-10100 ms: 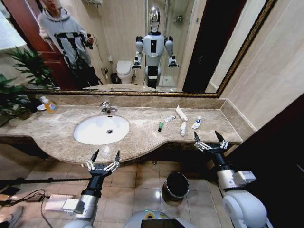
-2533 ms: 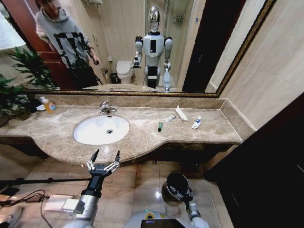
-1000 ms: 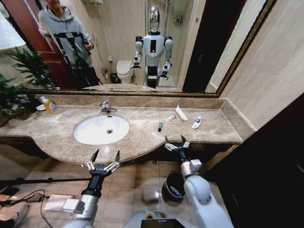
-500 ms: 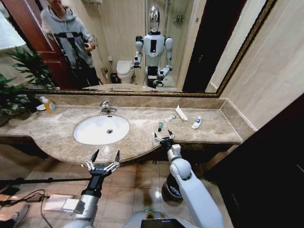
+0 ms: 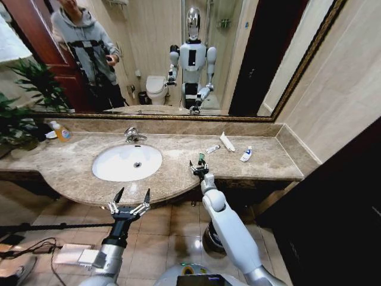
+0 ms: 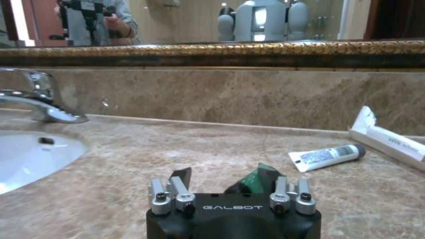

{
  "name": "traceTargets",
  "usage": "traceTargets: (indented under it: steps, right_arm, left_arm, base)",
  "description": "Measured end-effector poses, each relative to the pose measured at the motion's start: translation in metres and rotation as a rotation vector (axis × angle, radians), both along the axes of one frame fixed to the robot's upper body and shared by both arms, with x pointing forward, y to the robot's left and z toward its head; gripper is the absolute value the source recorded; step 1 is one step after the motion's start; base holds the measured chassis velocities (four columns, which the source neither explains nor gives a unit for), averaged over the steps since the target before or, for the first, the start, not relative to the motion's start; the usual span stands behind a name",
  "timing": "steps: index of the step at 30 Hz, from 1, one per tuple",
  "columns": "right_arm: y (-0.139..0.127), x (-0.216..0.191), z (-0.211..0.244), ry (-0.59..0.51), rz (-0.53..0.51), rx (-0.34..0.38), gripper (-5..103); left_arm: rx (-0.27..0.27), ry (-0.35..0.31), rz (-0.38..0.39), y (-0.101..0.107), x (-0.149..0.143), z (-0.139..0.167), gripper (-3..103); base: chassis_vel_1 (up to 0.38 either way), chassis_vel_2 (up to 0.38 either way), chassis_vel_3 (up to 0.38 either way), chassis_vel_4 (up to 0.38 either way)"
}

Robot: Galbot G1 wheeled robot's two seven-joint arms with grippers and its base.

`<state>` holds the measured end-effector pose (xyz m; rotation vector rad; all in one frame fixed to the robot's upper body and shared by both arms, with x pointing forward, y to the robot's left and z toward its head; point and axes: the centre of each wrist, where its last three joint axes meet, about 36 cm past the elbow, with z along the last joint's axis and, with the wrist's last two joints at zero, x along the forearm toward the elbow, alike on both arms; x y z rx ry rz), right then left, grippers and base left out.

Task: Pick up the trash from the sink and place it in the trash bin.

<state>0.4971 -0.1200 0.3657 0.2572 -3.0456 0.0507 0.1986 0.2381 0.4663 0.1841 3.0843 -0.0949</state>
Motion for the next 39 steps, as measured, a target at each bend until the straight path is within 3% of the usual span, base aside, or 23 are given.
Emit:
traceTargets:
  steps: [3, 6, 9, 12, 15, 30, 39]
  right_arm:
    - [-0.003, 0.004, -0.002, 0.003, -0.010, -0.002, 68]
    - [-0.007, 0.006, -0.005, 0.008, -0.019, -0.005, 58]
    - [-0.011, 0.007, -0.007, 0.014, -0.030, -0.004, 42]
    - [-0.012, 0.007, -0.007, 0.015, -0.031, -0.003, 37]
    - [-0.013, 0.007, -0.008, 0.016, -0.031, -0.002, 22]
    - [-0.032, -0.010, 0.010, -0.018, -0.036, 0.021, 21]
    - [-0.080, -0.069, 0.034, -0.080, -0.020, 0.091, 21]
  left_arm:
    - [0.000, 0.000, 0.000, 0.000, 0.000, 0.000, 100]
    - [0.000, 0.000, 0.000, 0.000, 0.000, 0.000, 100]
    - [0.000, 0.000, 0.000, 0.000, 0.000, 0.000, 100]
    - [0.000, 0.000, 0.000, 0.000, 0.000, 0.000, 100]
    - [0.000, 0.000, 0.000, 0.000, 0.000, 0.000, 100]
    - [0.000, 0.000, 0.000, 0.000, 0.000, 0.000, 100]
    - [0.000, 0.000, 0.000, 0.000, 0.000, 0.000, 100]
  base:
    - [0.000, 0.000, 0.000, 0.000]
    - [0.000, 0.000, 0.000, 0.000]
    - [0.000, 0.000, 0.000, 0.000]
    - [0.000, 0.000, 0.000, 0.000]
    - [0.000, 0.000, 0.000, 0.000]
    - [0.000, 0.000, 0.000, 0.000]
    - [0.000, 0.000, 0.000, 0.000]
